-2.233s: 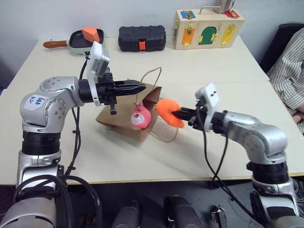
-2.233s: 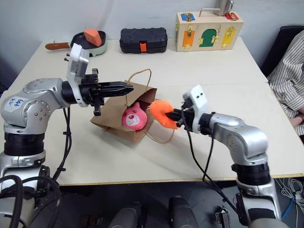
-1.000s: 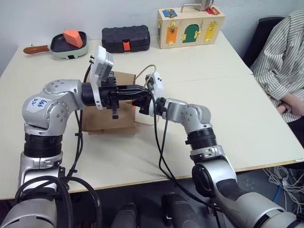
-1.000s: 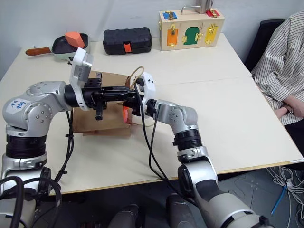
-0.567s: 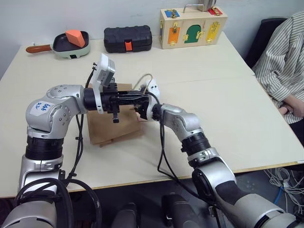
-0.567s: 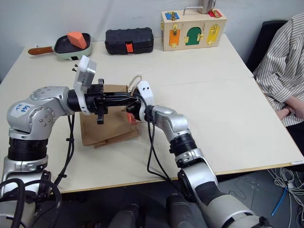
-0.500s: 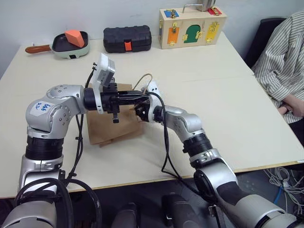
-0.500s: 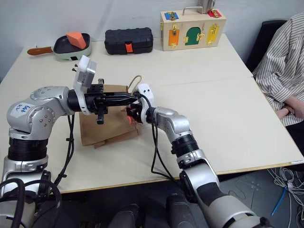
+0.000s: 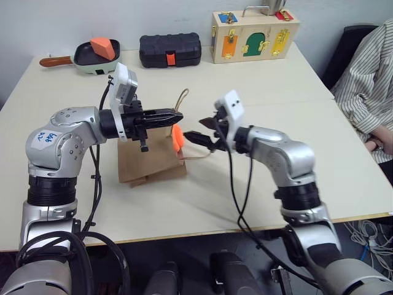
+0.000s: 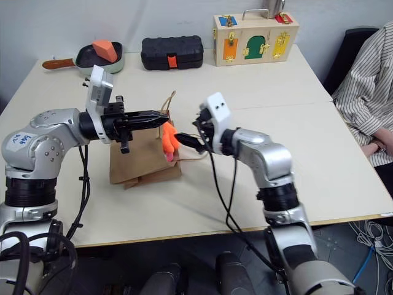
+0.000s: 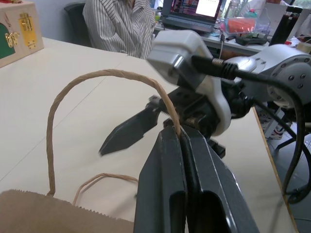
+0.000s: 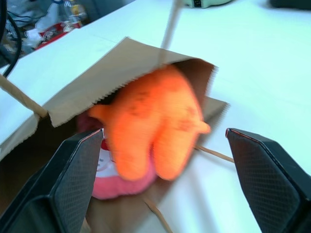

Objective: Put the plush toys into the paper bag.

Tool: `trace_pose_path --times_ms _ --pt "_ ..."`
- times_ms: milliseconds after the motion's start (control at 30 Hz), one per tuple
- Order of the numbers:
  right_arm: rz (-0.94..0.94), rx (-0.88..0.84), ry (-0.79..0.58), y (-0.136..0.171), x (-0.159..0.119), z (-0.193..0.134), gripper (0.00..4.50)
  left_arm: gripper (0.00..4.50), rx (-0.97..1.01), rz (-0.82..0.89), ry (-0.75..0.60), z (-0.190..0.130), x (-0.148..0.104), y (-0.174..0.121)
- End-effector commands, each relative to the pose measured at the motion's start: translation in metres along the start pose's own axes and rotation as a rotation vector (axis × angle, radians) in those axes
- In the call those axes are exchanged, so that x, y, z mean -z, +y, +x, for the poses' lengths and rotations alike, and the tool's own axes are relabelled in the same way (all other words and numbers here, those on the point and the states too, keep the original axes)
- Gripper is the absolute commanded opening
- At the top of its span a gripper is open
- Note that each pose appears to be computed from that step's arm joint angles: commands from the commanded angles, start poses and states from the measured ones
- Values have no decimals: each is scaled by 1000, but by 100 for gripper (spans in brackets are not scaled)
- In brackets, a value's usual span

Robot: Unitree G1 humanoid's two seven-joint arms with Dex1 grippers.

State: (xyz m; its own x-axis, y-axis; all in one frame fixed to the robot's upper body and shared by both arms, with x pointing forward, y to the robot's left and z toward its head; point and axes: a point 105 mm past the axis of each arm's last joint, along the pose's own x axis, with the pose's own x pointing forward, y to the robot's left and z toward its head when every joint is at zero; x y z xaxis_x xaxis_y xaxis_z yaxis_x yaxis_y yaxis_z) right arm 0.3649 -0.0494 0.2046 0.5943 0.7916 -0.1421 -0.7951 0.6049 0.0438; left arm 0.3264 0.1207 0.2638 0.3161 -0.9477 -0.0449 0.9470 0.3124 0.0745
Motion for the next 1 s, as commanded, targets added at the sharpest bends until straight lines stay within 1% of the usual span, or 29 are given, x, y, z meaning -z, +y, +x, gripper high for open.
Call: trace_pose_path --times_ms 33,67,167,233,367,500,600,700,733,900,933,1000 --pt "-43 89 6 -13 -2 -22 410 0 -20 46 -30 -7 -13 2" --pt "-57 134 23 -21 2 -26 410 0 -20 46 -30 -7 -13 2" --pt "4 242 45 -38 14 -29 410 0 -21 47 -32 -7 -14 2" --pt "22 251 59 -37 22 -23 410 0 -20 48 -33 -6 -15 2" --pt "18 218 114 -22 45 -3 410 0 -13 53 -35 -4 -16 0" --pt "27 257 174 -25 70 10 410 0 -10 57 -35 -4 -17 0" --pt "35 305 231 -33 89 18 352 0 -9 59 -34 -4 -17 -1" --pt "38 347 274 -42 102 20 244 0 -9 61 -34 -5 -17 -2" --pt "38 345 276 -42 104 20 213 0 -10 62 -35 -5 -17 -3" --pt "29 304 271 -33 104 23 29 0 -14 61 -35 -6 -17 -2" --pt "25 302 270 -33 104 23 2 0 -16 60 -37 -6 -17 -2" --pt "21 303 262 -32 101 21 2 0 -17 60 -39 -6 -17 -1"
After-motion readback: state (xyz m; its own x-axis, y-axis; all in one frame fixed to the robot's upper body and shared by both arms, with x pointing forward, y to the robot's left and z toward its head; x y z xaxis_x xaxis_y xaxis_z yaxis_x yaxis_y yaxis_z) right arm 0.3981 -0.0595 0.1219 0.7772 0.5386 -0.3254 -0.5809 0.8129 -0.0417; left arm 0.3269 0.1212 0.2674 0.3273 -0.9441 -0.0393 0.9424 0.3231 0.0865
